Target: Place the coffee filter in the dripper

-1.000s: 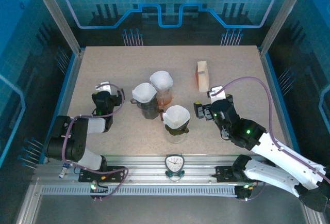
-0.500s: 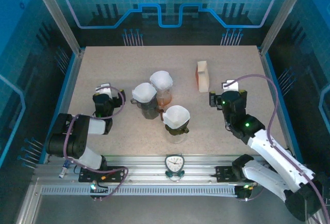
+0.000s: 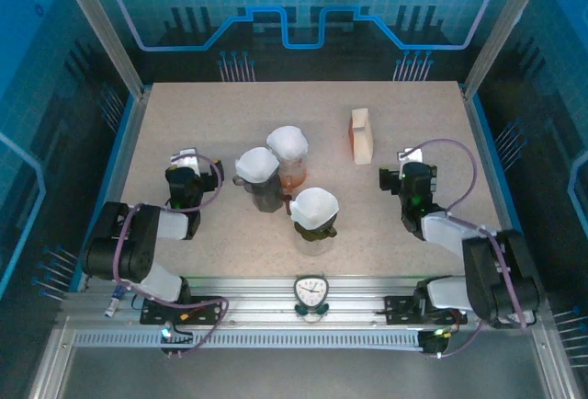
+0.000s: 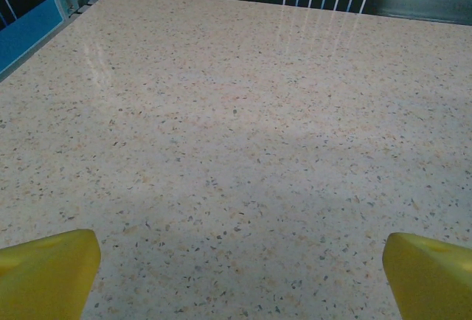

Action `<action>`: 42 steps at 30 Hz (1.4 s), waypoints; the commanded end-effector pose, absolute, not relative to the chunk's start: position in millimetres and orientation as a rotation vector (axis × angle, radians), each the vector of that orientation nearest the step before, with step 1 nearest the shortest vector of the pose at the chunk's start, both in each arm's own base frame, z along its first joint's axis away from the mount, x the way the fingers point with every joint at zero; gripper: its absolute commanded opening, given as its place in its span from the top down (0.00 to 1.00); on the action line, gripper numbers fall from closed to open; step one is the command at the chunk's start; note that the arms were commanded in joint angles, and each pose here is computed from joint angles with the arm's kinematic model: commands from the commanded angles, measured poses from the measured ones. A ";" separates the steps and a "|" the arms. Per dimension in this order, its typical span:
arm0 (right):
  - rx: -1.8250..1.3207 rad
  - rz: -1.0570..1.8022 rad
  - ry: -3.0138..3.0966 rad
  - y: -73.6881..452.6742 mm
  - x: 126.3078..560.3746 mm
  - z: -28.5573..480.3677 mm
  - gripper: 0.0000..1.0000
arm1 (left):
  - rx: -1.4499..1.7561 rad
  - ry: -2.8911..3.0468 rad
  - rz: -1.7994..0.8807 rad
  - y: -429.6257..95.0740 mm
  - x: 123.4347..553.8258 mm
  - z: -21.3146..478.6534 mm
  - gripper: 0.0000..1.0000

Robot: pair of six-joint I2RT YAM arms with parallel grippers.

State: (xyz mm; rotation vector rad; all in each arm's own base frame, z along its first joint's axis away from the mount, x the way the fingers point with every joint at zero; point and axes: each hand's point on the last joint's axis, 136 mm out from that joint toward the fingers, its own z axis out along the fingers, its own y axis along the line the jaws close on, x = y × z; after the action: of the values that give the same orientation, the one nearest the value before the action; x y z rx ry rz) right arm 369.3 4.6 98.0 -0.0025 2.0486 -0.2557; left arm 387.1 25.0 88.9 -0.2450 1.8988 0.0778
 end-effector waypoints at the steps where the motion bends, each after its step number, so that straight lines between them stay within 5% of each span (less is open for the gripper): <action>1: -0.026 -0.176 1.896 11.3 391.8 121.7 0.00 | -0.225 1.863 0.062 21.6 392.6 97.3 0.01; 42: -0.053 -0.103 1.895 14.7 397.4 99.5 0.00 | -0.225 1.861 0.061 21.6 392.8 98.2 0.01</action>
State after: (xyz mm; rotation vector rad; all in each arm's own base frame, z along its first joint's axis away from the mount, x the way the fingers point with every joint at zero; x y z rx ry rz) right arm 393.1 12.8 92.8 -0.0377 1.9267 -0.1044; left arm 387.2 25.0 89.0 -0.2435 1.8987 0.0788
